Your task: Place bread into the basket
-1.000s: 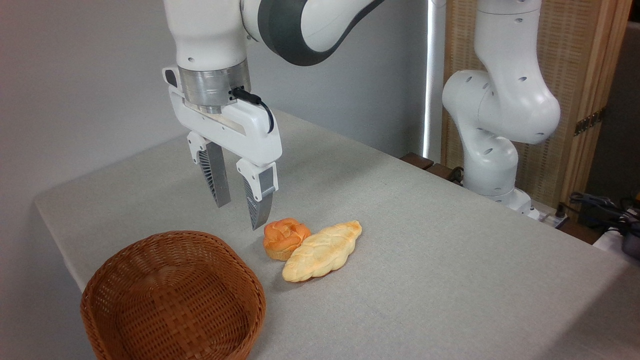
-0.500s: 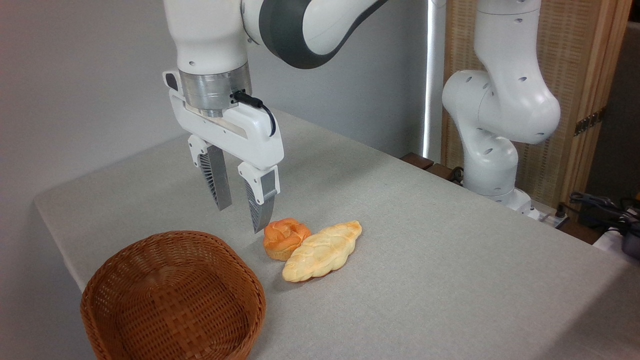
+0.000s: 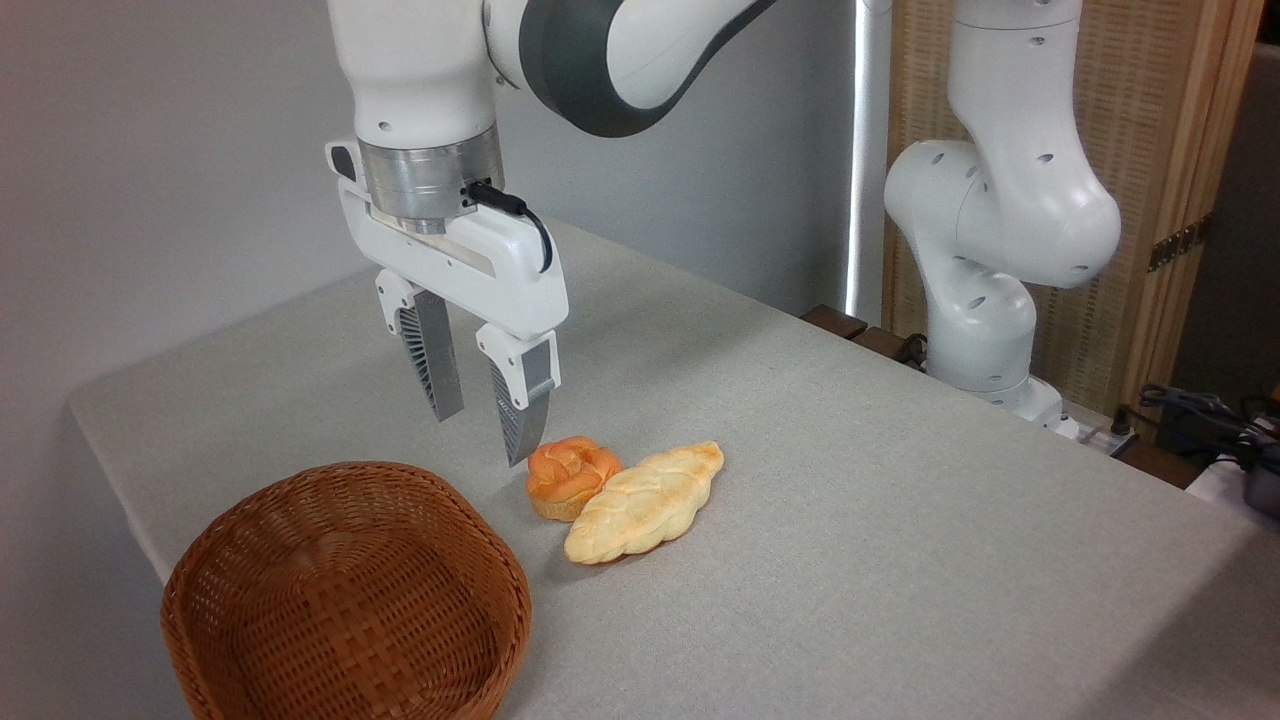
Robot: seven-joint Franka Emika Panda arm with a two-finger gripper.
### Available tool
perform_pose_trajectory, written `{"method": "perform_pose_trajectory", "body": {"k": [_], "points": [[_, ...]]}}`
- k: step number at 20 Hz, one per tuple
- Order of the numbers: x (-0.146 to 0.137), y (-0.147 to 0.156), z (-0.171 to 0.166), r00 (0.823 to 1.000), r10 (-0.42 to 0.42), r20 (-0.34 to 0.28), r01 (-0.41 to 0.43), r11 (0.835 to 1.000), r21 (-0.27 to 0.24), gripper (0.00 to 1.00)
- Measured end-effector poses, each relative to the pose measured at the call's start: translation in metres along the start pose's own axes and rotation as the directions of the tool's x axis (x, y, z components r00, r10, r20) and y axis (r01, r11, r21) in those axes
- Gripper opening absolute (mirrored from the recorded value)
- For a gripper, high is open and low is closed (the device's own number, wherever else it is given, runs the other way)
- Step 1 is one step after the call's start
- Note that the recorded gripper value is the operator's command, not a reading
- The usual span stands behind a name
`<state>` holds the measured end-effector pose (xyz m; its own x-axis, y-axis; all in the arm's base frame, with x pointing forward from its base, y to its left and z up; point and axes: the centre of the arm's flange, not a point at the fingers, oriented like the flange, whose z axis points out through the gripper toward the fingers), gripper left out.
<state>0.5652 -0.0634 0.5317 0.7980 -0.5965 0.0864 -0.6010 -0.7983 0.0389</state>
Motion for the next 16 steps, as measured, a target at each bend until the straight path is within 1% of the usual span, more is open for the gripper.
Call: {"method": "perform_pose_trajectory", "body": {"k": [16], "points": [[0.0020, 0.0033, 0.0002, 1.000, 0.007, 0.000, -0.007, 1.000, 0.000, 1.00]]}}
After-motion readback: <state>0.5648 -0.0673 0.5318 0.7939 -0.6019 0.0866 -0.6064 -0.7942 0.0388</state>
